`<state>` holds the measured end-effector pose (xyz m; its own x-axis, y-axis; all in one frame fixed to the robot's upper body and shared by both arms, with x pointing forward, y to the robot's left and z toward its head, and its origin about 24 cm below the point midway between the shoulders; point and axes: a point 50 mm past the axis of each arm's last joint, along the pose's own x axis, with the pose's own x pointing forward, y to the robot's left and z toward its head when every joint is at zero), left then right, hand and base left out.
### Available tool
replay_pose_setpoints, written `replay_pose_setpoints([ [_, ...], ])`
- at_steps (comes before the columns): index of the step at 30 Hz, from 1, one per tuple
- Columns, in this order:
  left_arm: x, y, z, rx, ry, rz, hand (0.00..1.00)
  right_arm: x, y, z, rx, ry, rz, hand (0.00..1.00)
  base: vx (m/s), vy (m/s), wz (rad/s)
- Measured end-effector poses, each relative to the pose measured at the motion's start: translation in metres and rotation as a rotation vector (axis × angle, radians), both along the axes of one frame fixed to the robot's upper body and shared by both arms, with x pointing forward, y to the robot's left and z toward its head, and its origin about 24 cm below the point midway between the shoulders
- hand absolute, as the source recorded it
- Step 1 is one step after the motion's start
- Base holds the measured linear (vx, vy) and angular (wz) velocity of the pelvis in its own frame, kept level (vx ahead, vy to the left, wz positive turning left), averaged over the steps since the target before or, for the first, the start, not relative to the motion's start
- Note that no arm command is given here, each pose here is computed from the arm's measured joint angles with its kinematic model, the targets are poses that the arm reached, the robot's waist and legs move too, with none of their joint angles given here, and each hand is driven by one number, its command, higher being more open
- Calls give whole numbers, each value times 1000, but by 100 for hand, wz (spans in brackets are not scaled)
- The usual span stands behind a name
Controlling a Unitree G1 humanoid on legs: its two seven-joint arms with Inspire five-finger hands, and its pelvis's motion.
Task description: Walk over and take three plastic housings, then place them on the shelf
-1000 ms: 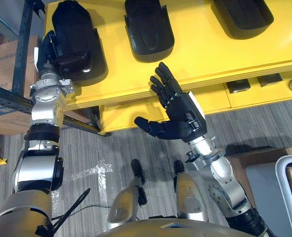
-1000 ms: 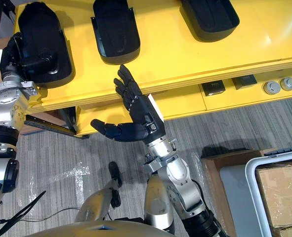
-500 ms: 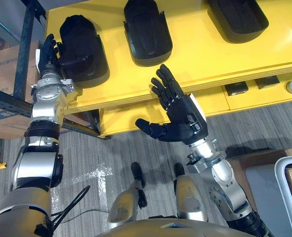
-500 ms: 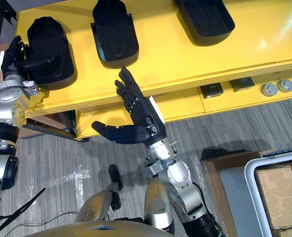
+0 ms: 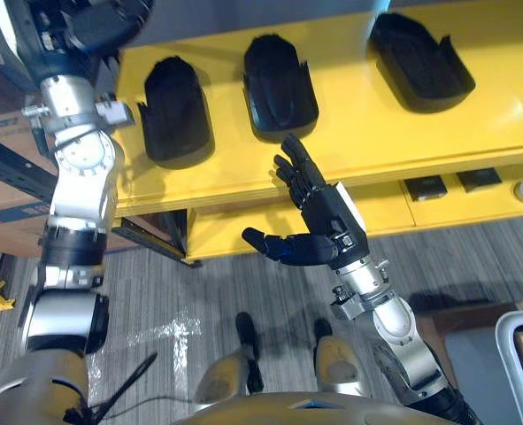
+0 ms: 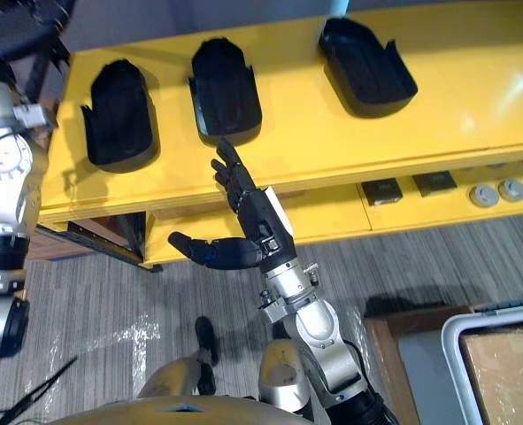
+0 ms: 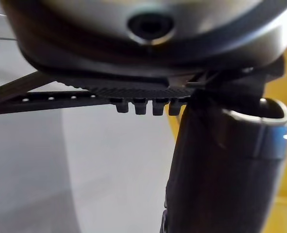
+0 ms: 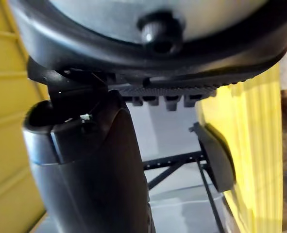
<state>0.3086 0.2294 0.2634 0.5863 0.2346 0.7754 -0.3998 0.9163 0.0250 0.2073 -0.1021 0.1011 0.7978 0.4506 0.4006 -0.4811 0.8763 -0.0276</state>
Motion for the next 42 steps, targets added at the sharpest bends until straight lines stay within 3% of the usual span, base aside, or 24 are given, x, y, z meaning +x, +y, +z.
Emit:
replay_pose_setpoints([
  [5, -30, -18, -65, -56, 136, -94, 100, 2, -4, -1, -24, -5, -61, 100, -29, 12, 19],
  [11, -77, -45, -104, -183, 214, -271, 100, 18, -10, -9, -7, 34, -110, 100, -40, 32, 26],
  [21, -106, -55, -100, -243, 63, -343, 100, 59, 1, 0, -24, 18, 19, 100, -26, -8, 30],
  [42, -113, -46, -96, -351, -35, -335, 100, 104, -7, 21, 22, 2, -216, 100, 8, -24, 8],
])
